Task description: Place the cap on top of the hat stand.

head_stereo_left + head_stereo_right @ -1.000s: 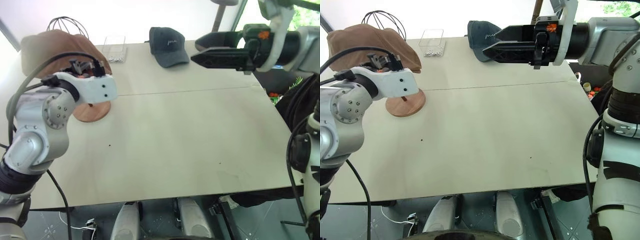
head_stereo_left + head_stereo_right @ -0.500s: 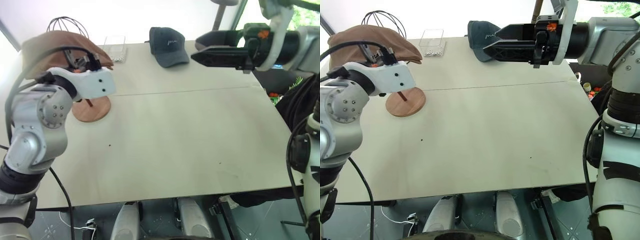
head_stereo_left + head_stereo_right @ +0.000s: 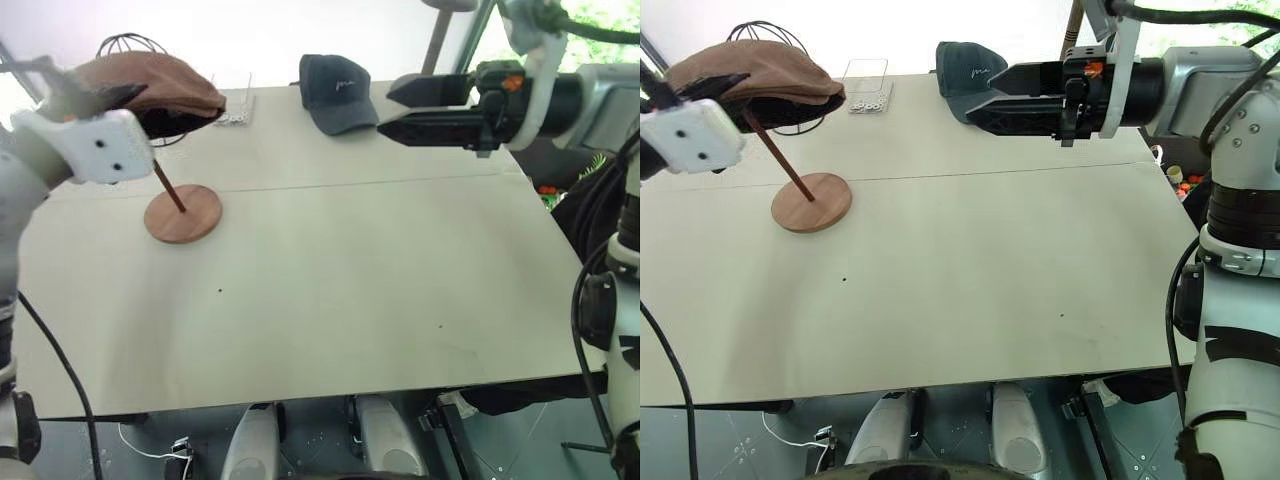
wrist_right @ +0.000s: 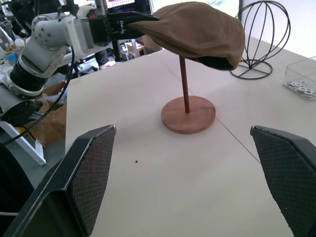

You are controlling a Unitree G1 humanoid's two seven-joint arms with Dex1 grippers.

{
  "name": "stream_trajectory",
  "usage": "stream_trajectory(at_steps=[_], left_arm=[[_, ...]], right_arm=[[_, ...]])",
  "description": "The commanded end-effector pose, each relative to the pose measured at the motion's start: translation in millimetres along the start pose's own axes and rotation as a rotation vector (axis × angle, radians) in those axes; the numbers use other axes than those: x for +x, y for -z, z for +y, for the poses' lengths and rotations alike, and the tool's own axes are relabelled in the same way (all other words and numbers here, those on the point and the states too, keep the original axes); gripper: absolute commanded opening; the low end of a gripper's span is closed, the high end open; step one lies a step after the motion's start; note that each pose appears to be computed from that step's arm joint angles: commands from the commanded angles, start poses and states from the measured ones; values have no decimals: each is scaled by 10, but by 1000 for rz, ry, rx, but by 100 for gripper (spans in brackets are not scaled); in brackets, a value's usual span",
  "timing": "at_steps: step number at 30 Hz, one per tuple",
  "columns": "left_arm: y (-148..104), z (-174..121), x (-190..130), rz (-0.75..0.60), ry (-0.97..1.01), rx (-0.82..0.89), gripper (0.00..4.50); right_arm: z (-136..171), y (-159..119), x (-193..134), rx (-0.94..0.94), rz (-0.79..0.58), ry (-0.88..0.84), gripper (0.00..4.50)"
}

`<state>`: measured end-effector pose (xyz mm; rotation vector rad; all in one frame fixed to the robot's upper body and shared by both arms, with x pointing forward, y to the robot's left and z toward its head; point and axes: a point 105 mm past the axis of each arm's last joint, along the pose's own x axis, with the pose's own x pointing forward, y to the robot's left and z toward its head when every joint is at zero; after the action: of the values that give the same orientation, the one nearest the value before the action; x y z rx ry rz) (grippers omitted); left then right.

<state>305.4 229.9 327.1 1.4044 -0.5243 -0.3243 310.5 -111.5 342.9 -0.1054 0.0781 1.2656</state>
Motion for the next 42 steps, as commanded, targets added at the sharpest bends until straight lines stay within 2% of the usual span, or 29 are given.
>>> stream_trajectory(at_steps=[1,8,10,11,14,25,30,34,37,41,42], left_arm=[[-47,184,-235,-153,-55,85,10],[61,248,-455,-285,-36,183,10],[121,254,-495,-286,-2,204,86],[143,274,-506,-284,9,214,111],[181,322,-519,-285,16,222,111],[382,162,-703,-194,47,171,111],[406,-102,-964,-83,57,96,111],[357,-140,-1076,-6,37,77,111],[351,-147,-1125,43,39,75,199],[311,-76,-1182,108,-9,101,402],[271,-67,-1190,118,-23,111,402]], right_arm=[[-9,-53,-38,-26,-20,4,450],[-46,3,-39,-13,-18,15,450],[-41,-8,-46,-18,-19,16,450],[-33,-25,-54,-22,-22,14,450],[-16,-71,-75,-30,-29,8,450],[-29,-87,-57,-37,-21,17,450],[-76,-81,-49,-28,-32,27,450],[-98,-84,-7,-27,-41,16,450],[-143,-76,38,-25,-42,15,450],[-149,-91,70,-25,-46,-3,450],[-147,-94,73,-25,-47,-6,450]])
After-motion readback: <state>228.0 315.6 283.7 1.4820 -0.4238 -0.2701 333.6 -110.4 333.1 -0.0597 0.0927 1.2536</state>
